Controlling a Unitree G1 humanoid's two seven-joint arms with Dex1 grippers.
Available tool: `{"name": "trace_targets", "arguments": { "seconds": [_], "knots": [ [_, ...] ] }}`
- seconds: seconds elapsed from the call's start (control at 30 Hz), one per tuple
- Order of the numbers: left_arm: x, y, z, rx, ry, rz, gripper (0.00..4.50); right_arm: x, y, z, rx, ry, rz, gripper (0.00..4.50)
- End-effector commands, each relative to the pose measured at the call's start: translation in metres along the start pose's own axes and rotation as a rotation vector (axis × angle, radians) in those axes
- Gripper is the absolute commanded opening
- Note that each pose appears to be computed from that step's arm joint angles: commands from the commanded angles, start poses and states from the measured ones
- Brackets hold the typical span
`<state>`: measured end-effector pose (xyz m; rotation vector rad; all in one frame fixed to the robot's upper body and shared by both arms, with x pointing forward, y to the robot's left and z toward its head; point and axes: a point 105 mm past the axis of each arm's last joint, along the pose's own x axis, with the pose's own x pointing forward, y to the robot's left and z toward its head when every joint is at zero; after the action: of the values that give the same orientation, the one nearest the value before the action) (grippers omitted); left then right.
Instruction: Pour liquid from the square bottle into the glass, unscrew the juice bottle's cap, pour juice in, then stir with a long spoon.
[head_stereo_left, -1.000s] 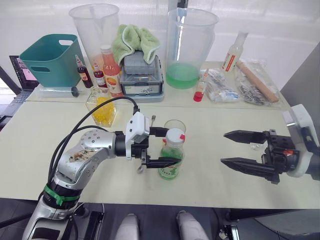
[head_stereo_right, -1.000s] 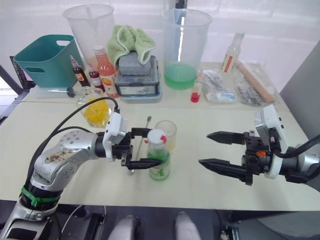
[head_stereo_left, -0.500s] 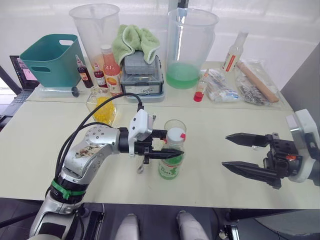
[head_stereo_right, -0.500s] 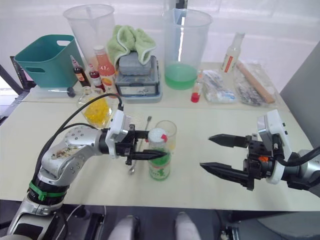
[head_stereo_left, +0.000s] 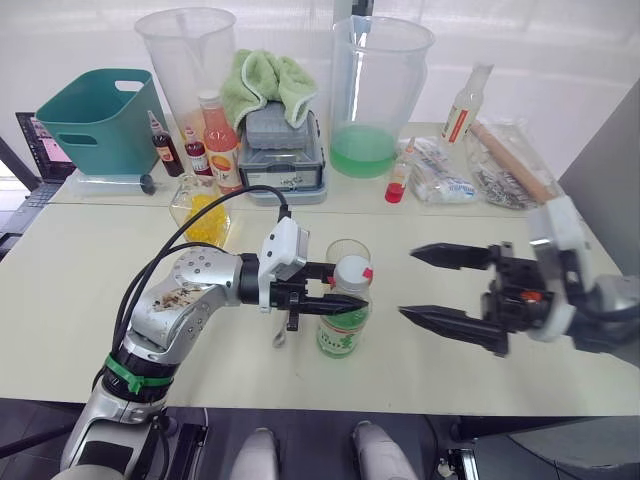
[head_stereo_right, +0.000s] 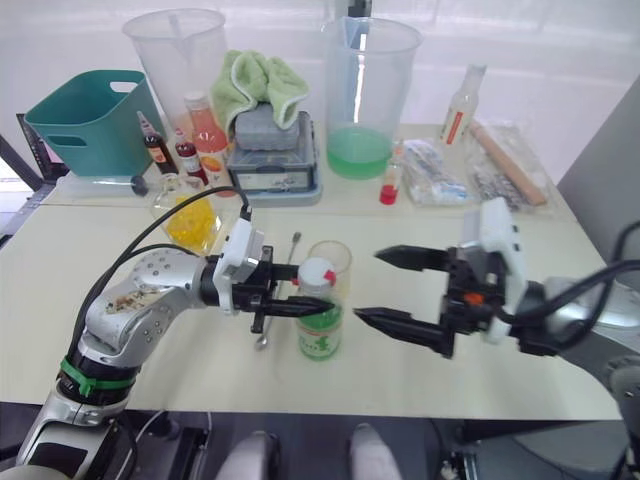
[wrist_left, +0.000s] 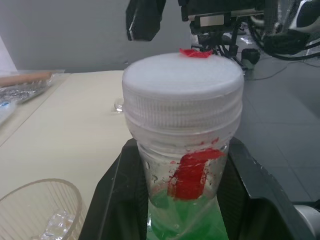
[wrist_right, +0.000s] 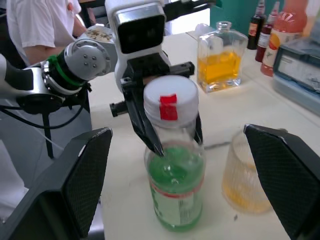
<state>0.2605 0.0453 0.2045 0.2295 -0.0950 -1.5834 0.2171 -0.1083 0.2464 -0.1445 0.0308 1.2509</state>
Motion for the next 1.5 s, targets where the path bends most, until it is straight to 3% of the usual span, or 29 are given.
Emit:
{"name": "trace_targets", "arguments": {
  "seconds": [0.03,0.23,0.33,0.53,0.57,0.8,1.0,1.33,1.4,1.5],
  "knots": [
    [0.003,-0.004,0.006,0.028,-0.002,-0.039,1.28,0.018,0.002,0.004,-0.043,-0.007,0.006,4.50],
    [0.003,-0.004,0.004,0.029,0.007,-0.047,1.28,0.032,-0.009,0.008,-0.095,-0.021,-0.039,4.50],
    [0.003,-0.004,0.003,0.029,0.012,-0.048,1.28,0.036,-0.010,0.009,-0.105,-0.027,-0.042,3.72],
    [0.000,-0.004,0.001,0.024,0.018,-0.041,1.28,0.041,-0.007,0.010,-0.132,-0.014,0.005,1.72],
    [-0.001,-0.005,0.001,0.022,0.018,-0.040,1.28,0.041,-0.006,0.011,-0.137,-0.015,0.013,1.68],
    [-0.011,-0.004,-0.003,-0.003,0.019,-0.022,1.28,0.042,-0.008,0.016,-0.151,-0.033,0.165,1.68],
    [-0.019,0.001,-0.009,-0.010,0.033,0.000,1.28,0.039,-0.024,0.008,-0.208,0.049,0.351,1.68],
    [-0.018,0.000,-0.010,-0.011,0.037,-0.004,1.28,0.051,-0.032,0.025,-0.251,0.030,0.553,1.68],
    [-0.018,0.000,-0.011,-0.010,0.037,-0.002,1.28,0.042,-0.041,0.026,-0.215,0.041,0.511,2.71],
    [-0.018,0.000,-0.011,-0.010,0.037,0.002,1.28,0.033,-0.050,0.031,-0.228,0.000,0.426,3.70]
  ]
}}
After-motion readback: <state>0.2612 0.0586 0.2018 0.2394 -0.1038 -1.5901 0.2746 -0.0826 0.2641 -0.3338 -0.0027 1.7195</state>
